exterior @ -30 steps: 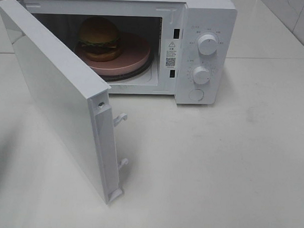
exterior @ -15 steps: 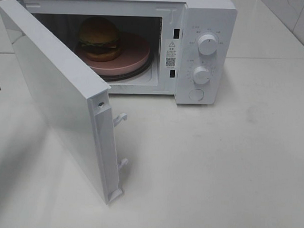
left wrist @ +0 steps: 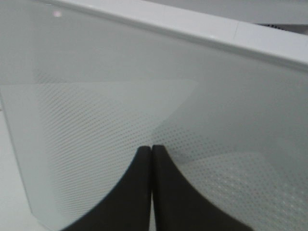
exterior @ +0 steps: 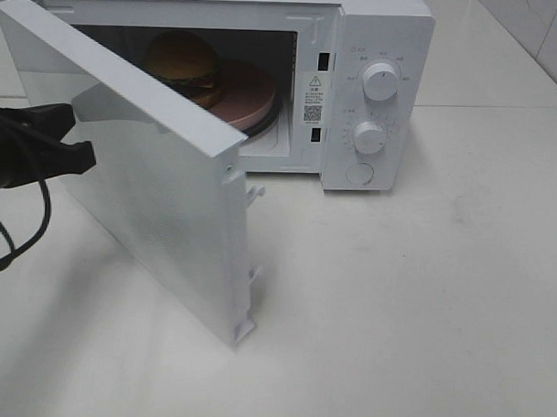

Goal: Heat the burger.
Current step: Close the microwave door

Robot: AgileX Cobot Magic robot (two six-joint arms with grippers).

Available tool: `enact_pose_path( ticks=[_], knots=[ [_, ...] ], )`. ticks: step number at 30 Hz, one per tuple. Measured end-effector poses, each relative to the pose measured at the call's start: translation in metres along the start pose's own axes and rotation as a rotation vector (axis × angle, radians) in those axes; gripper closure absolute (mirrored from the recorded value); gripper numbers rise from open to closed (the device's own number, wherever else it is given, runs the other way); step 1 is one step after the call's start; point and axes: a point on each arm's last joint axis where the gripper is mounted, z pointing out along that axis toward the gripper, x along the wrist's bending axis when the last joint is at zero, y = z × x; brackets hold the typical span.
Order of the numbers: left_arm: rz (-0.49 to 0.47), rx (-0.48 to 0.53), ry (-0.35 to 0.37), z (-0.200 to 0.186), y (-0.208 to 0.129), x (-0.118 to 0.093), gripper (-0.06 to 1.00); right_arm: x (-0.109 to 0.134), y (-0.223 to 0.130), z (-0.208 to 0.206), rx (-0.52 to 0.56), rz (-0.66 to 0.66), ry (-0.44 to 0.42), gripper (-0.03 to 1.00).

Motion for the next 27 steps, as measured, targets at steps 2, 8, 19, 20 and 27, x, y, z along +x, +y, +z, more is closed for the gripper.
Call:
enact_pose_path(
  ticks=[2,8,19,20,27],
  knots=[
    [0.007,0.002,-0.014,0.004,-0.001,-0.009,0.94,0.000,0.000,0.000,0.000,0.000,0.000,0.24],
    [0.001,0.003,-0.019,0.020,-0.002,-0.034,0.94,0.000,0.000,0.000,0.000,0.000,0.000,0.24],
    [0.009,0.022,-0.032,0.055,-0.001,-0.076,0.94,0.000,0.000,0.000,0.000,0.000,0.000,0.24],
    [0.009,0.022,-0.032,0.055,-0.001,-0.076,0.94,0.000,0.000,0.000,0.000,0.000,0.000,0.24],
    [0.014,0.033,0.016,0.084,0.004,-0.098,0.94,0.000,0.000,0.000,0.000,0.000,0.000,0.24]
  ],
)
